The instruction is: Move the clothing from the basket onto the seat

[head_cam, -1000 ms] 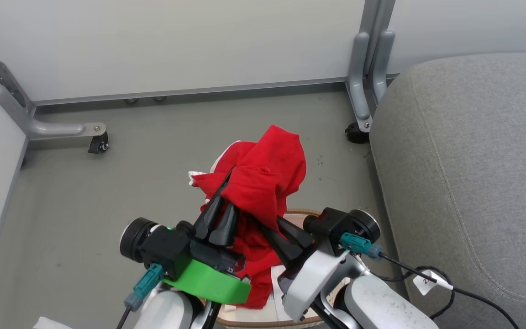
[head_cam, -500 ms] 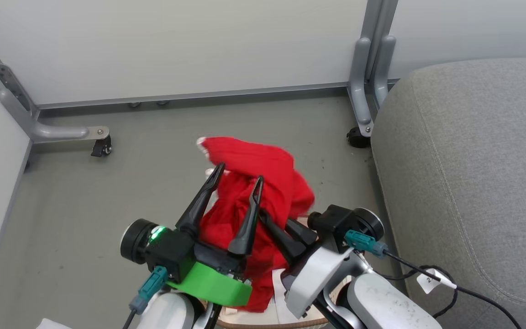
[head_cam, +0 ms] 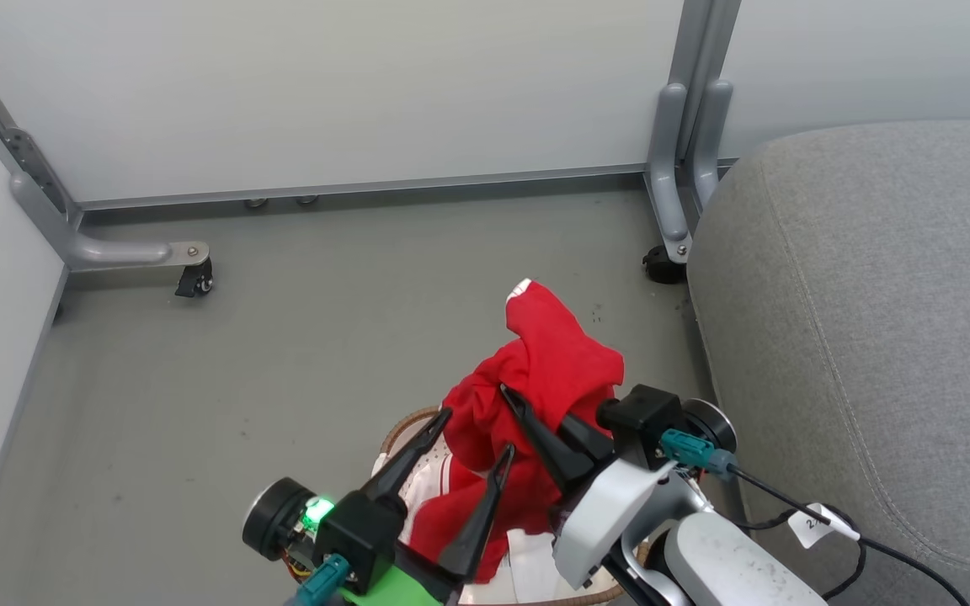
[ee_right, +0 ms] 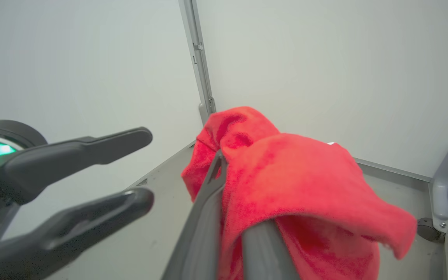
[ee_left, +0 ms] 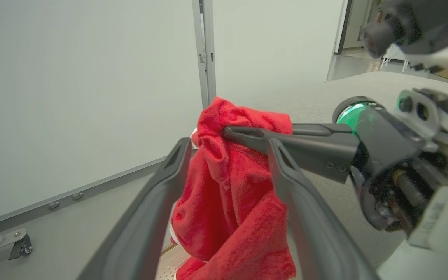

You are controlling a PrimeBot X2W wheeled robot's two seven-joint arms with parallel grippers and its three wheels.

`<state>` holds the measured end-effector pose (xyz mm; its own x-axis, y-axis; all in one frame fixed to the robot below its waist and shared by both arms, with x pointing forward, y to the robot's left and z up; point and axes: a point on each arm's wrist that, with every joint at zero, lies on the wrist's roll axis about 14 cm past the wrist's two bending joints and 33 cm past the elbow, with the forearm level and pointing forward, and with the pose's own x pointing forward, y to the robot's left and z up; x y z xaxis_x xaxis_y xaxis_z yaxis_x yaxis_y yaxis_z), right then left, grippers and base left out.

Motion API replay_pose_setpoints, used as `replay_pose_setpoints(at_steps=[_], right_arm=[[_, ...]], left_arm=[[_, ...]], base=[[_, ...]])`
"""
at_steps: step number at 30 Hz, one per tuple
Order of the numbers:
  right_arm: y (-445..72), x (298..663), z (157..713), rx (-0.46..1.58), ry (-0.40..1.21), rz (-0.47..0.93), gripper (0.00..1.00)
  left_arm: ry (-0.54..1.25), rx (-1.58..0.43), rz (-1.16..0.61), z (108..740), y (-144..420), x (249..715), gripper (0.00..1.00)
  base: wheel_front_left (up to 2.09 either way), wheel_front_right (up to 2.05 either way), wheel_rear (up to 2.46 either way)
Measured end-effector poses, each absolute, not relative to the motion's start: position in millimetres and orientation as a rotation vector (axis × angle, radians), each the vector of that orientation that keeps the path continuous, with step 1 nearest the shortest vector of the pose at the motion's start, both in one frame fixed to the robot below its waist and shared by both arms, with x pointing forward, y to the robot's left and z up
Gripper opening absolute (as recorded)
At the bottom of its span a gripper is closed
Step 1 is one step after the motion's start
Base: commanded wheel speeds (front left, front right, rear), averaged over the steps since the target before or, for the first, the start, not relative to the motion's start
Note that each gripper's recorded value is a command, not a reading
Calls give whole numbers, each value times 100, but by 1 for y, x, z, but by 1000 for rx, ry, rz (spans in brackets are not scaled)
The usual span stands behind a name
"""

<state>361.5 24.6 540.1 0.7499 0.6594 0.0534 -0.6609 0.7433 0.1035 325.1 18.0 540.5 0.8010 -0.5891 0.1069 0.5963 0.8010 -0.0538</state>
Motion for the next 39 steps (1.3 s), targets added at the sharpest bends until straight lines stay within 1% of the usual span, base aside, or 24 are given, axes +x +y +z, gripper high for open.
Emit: replay_pose_setpoints(at_steps=[9,19,29,39], right_arm=[[17,363,528,113,21,700,0],[4,368,522,107,31,660,0],[-48,376,517,110,25,496,0],[-132,377,519,109,-8,242,0]], left_arm=[[10,-61,-715,519,6,309,100],[55,-35,-742,505,3,310,100],[55,-34,-847,500,-28,318,100],[27,-52,-1020,505,-77,322,100]], base=[[0,0,0],[0,0,0],[0,0,0],[0,0,0]])
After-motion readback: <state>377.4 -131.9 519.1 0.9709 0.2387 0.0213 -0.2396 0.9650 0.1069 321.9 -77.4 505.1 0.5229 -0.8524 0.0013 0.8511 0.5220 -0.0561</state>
